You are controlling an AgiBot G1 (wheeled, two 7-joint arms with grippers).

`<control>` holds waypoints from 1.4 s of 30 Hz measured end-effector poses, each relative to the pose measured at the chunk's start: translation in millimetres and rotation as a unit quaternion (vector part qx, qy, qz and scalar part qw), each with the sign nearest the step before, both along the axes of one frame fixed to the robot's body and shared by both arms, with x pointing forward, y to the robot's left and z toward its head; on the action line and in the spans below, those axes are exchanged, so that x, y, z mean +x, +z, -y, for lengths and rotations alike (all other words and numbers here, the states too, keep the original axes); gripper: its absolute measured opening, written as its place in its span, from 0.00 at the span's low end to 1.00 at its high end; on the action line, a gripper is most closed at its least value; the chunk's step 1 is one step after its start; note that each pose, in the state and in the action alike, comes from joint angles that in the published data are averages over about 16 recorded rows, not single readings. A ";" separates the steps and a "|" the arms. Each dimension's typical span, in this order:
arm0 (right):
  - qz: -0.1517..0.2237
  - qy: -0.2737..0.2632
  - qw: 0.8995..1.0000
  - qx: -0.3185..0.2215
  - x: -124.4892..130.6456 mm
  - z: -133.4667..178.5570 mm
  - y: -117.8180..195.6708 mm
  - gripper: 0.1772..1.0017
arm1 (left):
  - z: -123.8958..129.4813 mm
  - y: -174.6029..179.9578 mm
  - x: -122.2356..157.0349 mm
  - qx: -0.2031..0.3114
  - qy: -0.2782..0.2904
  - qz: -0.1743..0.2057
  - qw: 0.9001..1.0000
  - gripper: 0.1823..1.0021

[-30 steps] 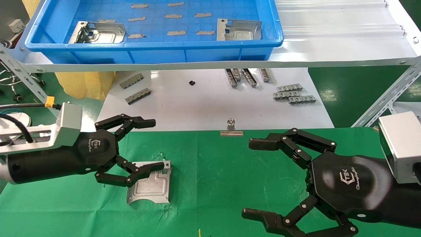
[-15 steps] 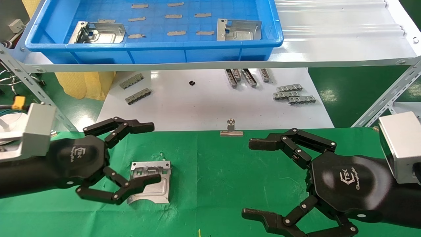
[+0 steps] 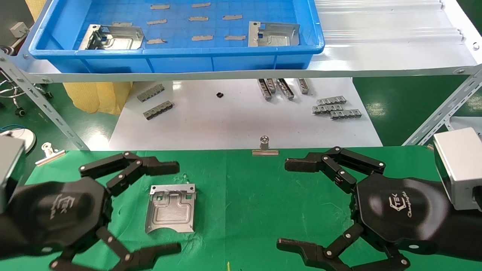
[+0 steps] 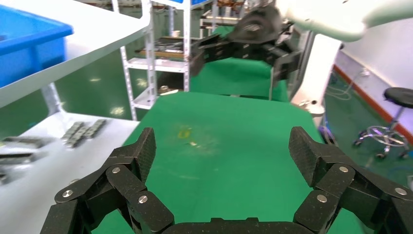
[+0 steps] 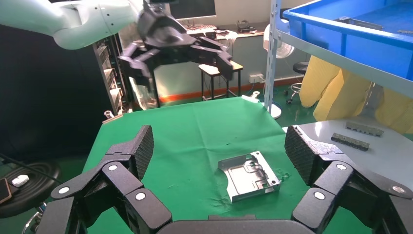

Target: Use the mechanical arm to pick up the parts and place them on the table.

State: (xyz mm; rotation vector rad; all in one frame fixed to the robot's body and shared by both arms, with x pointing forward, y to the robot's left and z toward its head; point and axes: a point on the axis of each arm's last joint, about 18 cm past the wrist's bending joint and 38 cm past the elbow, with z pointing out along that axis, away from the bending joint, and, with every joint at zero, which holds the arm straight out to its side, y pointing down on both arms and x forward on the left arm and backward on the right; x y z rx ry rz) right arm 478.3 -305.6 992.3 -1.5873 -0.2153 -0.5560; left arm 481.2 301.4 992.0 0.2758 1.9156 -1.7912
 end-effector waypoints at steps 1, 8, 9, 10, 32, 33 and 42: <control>0.000 0.000 1.000 0.000 0.0 0.0 0.0 1.00 | 0.6 0.1 -2.5 0.001 -0.002 -0.001 1.000 1.00; 0.000 0.000 1.000 0.000 0.0 0.1 0.0 1.00 | 3.0 0.4 -11.6 0.003 -0.009 -0.003 1.000 1.00; 0.000 0.000 1.000 0.000 0.0 0.1 0.0 1.00 | 3.1 0.4 -11.9 0.003 -0.009 -0.003 1.000 1.00; 0.000 0.000 1.000 0.000 0.1 0.1 0.0 1.00 | 3.1 0.4 -12.2 0.003 -0.010 -0.003 1.000 1.00; 0.000 0.000 1.000 0.000 0.1 0.1 0.0 1.00 | 1.5 0.2 -6.6 0.001 -0.005 -0.004 1.000 1.00; 0.000 0.000 1.000 0.000 0.1 0.1 0.0 1.00 | 1.5 0.2 -6.5 0.001 -0.005 -0.004 1.000 1.00; 0.000 0.000 1.000 0.000 0.0 0.1 0.0 1.00 | 1.3 0.1 -5.9 0.001 -0.004 -0.004 1.000 1.00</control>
